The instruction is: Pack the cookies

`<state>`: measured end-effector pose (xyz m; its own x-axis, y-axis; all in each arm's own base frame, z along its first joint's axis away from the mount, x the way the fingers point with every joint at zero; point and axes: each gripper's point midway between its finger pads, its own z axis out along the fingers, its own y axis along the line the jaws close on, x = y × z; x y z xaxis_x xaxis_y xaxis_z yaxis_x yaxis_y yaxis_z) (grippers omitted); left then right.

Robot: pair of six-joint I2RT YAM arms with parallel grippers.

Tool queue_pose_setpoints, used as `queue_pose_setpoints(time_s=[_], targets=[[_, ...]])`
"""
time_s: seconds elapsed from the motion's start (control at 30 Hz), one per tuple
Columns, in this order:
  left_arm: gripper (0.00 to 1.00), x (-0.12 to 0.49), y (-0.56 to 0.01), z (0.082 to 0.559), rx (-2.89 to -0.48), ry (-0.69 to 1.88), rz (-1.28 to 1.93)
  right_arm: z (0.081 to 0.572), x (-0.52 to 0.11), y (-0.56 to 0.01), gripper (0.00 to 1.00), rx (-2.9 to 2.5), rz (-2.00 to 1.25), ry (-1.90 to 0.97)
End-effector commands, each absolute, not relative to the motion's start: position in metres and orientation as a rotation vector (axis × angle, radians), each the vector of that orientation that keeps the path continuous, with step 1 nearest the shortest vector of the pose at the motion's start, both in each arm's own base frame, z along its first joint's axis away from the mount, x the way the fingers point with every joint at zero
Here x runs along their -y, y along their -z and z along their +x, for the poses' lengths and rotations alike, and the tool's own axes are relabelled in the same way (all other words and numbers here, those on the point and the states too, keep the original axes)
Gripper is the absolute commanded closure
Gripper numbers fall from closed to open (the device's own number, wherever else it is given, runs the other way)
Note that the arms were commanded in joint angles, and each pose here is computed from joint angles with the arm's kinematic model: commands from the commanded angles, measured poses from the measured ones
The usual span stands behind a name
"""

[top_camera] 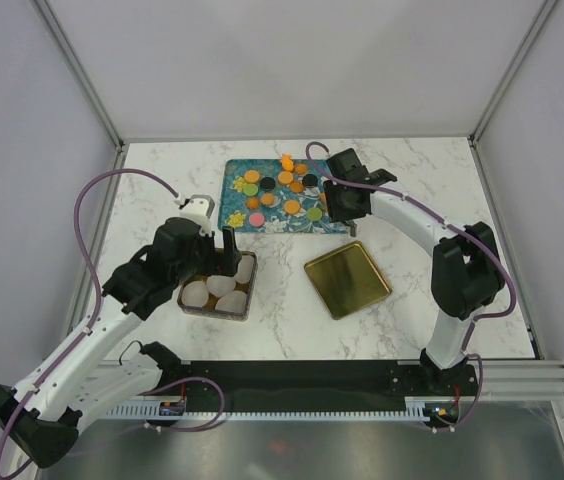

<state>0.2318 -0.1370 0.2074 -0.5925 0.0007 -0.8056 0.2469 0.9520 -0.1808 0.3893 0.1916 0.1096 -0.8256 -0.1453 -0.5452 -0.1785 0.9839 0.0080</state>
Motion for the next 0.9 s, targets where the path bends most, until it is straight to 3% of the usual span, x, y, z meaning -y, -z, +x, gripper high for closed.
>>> queue_pose_setpoints(time_s=[0.0, 0.1, 0.37, 0.87], targets=[[0.0, 0.136, -0.208, 0.235, -2.165, 0.326, 0.213, 0.397, -0.197, -0.116, 0.52, -2.524, -0.23, -0.127], [0.0, 0.136, -0.208, 0.235, -2.166, 0.326, 0.213, 0.399, -0.199, -0.114, 0.54, -2.528, -0.228, -0.151], [0.0, 0.135, -0.21, 0.234, -2.159, 0.333, 0.203, 0.398, -0.2, -0.121, 0.71, -2.516, -0.212, -0.172], [0.0, 0.125, -0.252, 0.238, -2.046, 0.344, 0.116, 0.396, -0.199, -0.196, 0.84, -2.371, -0.143, -0.22]])
